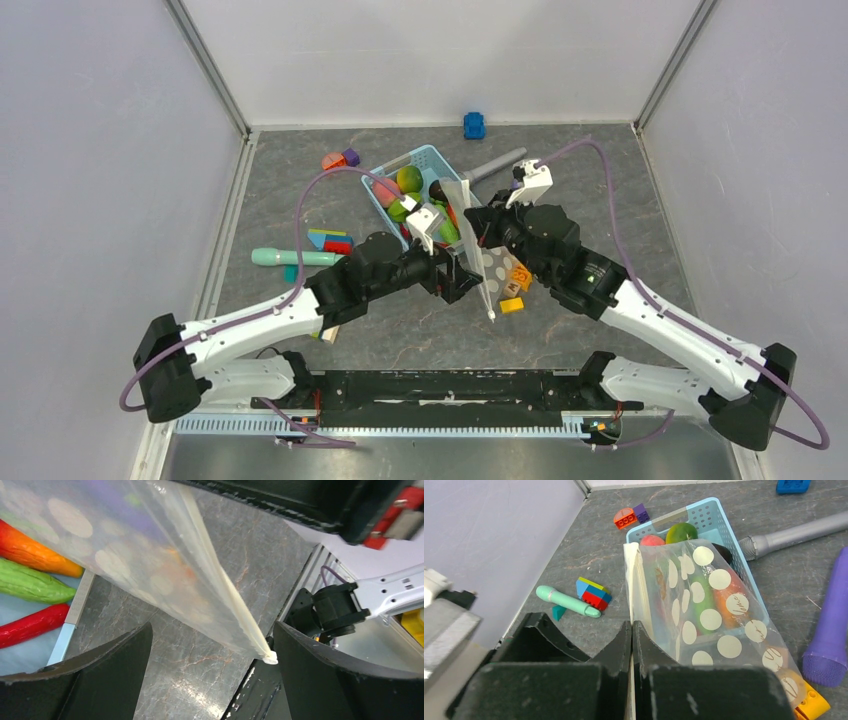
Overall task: Place the food in the zip-top bag and seal the zipper
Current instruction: Open the zipper of the food storage bag at the center of the board.
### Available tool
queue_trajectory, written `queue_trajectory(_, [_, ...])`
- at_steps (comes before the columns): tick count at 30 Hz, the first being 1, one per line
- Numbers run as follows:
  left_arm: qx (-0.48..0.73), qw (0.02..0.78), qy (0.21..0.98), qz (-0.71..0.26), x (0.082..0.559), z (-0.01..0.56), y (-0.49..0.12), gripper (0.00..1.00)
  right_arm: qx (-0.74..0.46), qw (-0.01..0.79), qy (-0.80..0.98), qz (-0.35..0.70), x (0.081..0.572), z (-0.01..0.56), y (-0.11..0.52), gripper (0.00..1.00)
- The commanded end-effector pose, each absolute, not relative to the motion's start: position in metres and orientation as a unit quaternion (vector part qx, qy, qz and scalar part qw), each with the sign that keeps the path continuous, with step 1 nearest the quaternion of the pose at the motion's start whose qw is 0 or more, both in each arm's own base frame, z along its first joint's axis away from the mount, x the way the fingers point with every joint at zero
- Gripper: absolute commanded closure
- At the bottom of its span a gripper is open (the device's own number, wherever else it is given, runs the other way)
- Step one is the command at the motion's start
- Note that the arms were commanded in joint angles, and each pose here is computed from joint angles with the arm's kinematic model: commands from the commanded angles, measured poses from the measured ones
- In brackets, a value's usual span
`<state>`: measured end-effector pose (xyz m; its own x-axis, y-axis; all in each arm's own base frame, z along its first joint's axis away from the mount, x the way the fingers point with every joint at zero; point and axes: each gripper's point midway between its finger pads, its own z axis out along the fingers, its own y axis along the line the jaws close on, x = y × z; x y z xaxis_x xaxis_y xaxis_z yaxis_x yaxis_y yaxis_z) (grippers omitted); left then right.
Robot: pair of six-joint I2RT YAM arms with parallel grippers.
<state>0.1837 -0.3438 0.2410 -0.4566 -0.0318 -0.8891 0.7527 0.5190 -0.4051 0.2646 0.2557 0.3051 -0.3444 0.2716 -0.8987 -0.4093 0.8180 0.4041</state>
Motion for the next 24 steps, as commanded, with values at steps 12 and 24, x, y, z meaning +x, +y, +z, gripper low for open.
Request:
queue_trajectory(12, [0.198,0.465,0.755,-0.418,0.203,0.234,-0.356,0.14,0.023,0.605,0.742,0.286,0.274,0.312,0.252,1.0])
queue_trajectory(24, [0.19,0.466,0.764,-0.403,0.211,0.224,-0.359,0.38,0.026,0.606,0.736,0.301,0.27,0.312,0.255,1.0])
